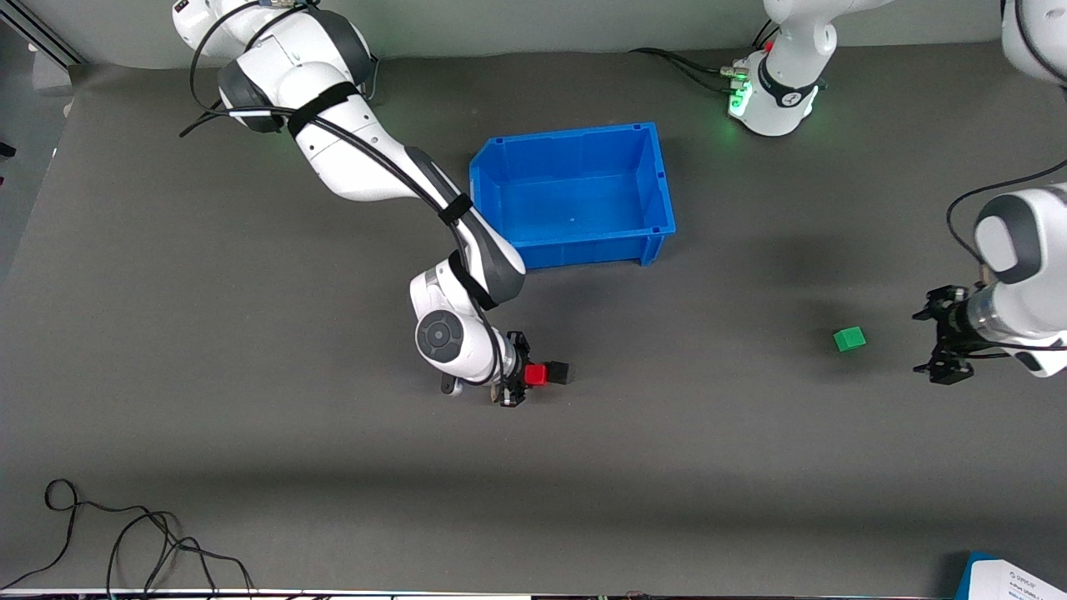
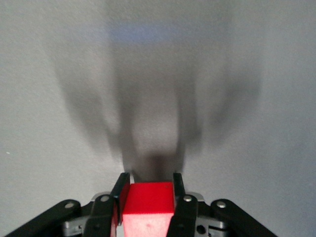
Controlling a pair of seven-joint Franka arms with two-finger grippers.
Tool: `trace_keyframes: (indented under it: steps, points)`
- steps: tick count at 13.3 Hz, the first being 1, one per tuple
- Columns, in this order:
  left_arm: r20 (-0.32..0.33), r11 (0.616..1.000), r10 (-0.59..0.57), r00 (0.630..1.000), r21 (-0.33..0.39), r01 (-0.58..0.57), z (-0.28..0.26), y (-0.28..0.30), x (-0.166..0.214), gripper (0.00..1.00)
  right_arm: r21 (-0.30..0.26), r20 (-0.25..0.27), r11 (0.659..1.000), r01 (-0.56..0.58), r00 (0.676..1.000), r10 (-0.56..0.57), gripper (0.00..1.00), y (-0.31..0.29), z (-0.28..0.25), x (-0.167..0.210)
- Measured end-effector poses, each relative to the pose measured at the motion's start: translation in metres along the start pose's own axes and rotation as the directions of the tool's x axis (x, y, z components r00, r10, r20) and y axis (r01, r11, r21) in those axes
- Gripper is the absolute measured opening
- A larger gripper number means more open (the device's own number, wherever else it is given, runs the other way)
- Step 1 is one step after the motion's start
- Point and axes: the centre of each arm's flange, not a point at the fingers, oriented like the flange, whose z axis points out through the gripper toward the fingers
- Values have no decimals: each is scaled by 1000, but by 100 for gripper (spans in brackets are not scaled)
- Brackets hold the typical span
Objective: Attach green and red cubes to black cube
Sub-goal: 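Hold the red cube while the left gripper grasps the green cube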
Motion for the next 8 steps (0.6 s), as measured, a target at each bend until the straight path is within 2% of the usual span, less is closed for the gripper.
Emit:
trace_keyframes:
  steps: [4,8]
  points:
    - [1,981,-190,982,-27,190,46,-5,-3,100,-4,-6,1000,7,1000,-7,39,4,7,-2]
    - [3,954,-299,954,-3,299,59,-10,0,100,15,5,1000,8,1000,-8,39,2,4,-4]
